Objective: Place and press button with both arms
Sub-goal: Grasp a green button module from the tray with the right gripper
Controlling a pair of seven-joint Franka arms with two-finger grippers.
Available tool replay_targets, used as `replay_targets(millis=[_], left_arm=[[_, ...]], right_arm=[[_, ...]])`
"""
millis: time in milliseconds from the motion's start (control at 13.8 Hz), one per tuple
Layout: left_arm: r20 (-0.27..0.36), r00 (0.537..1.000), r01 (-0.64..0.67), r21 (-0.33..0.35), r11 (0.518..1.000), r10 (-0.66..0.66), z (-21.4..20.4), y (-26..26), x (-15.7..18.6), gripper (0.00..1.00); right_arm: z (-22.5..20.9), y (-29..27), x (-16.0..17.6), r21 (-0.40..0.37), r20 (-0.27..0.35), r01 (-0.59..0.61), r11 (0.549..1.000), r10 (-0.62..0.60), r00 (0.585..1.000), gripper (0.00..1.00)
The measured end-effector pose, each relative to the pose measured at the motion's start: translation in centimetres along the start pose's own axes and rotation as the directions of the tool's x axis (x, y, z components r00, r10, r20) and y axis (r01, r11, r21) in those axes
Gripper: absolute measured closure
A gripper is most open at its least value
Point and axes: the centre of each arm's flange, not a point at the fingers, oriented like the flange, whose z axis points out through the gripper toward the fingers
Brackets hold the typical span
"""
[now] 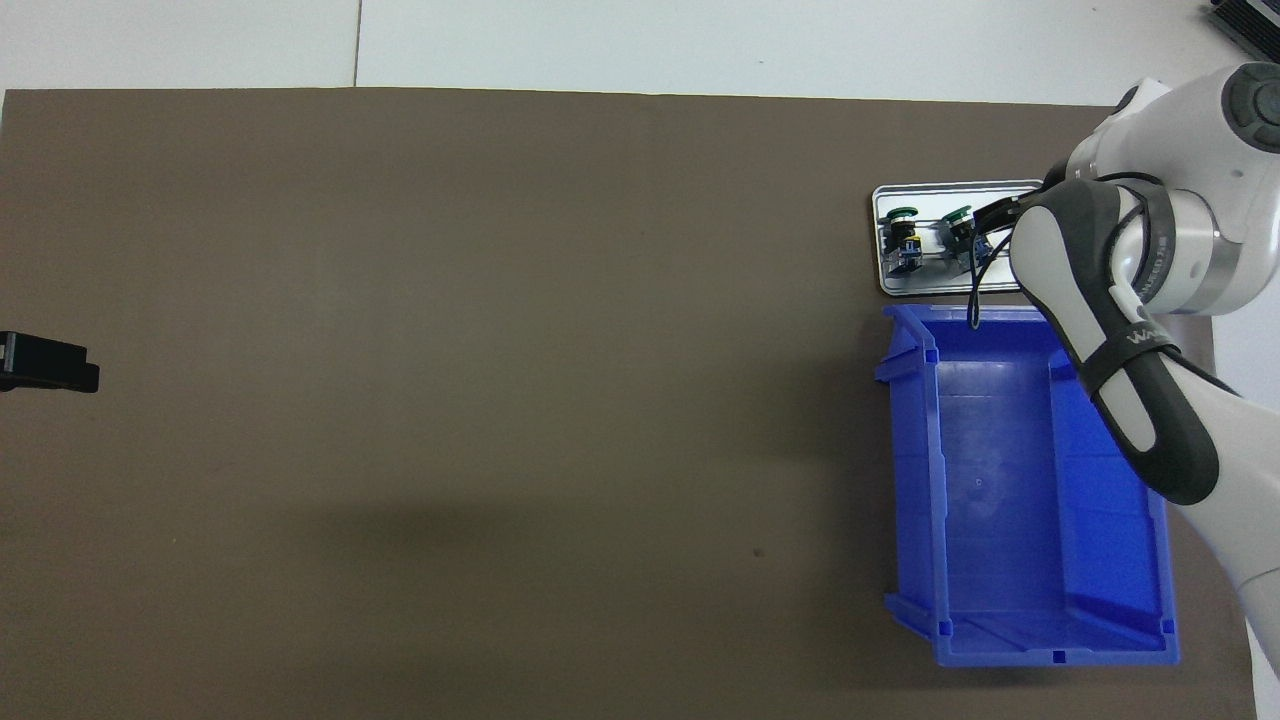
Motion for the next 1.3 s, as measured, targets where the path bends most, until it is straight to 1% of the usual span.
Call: replay_targets(millis=[72,290,435,507,579,652,724,797,1159,1304], left_arm=[[0.0,1.0,0.0,0.0,1.0,0.0,0.0,0.0,0.0,0.0],[0.0,1.0,0.0,0.0,1.0,0.0,0.0,0.0,0.0,0.0],[0.0,1.0,0.0,0.0,1.0,0.0,0.0,0.0,0.0,0.0],[0.0,1.0,0.0,0.0,1.0,0.0,0.0,0.0,0.0,0.0],[0.0,1.0,0.0,0.0,1.0,0.0,0.0,0.0,0.0,0.0],[0.0,1.0,0.0,0.0,1.0,0.0,0.0,0.0,0.0,0.0],[0.0,1.0,0.0,0.0,1.0,0.0,0.0,0.0,0.0,0.0],[0.0,1.0,0.0,0.0,1.0,0.0,0.0,0.0,0.0,0.0],[0.0,1.0,0.0,0.0,1.0,0.0,0.0,0.0,0.0,0.0],[0.0,1.0,0.0,0.0,1.0,0.0,0.0,0.0,0.0,0.0]], right_arm=[[0.5,0.1,-0.3,0.007,0.01,0.015,1.0,-0.015,1.0,0.0],[1.2,-0.6,-0.5,0.047,0.008,0.064,0.997,-0.064,0.998,0.02],[2.5,-0.9,-1.2,0.061,0.017,0.094,0.994,-0.095,0.995,0.04],[3.0,-0.9,-1.4,0.06,0.015,0.103,0.993,-0.104,0.995,0.08],[3.3,-0.8,-1.4,0.054,0.003,0.111,0.992,-0.112,0.994,0.08],[3.5,-0.8,-1.5,0.052,-0.001,0.12,0.991,-0.12,0.993,0.12],[3.8,-0.9,-1.5,0.051,-0.004,0.125,0.991,-0.125,0.992,0.12],[4.2,-0.9,-1.6,0.051,-0.004,0.126,0.991,-0.126,0.992,0.16],[6.4,-1.7,-2.1,0.05,-0.006,0.133,0.99,-0.133,0.991,0.22],[6.4,-1.7,-2.1,0.051,-0.006,0.133,0.99,-0.132,0.991,0.44]])
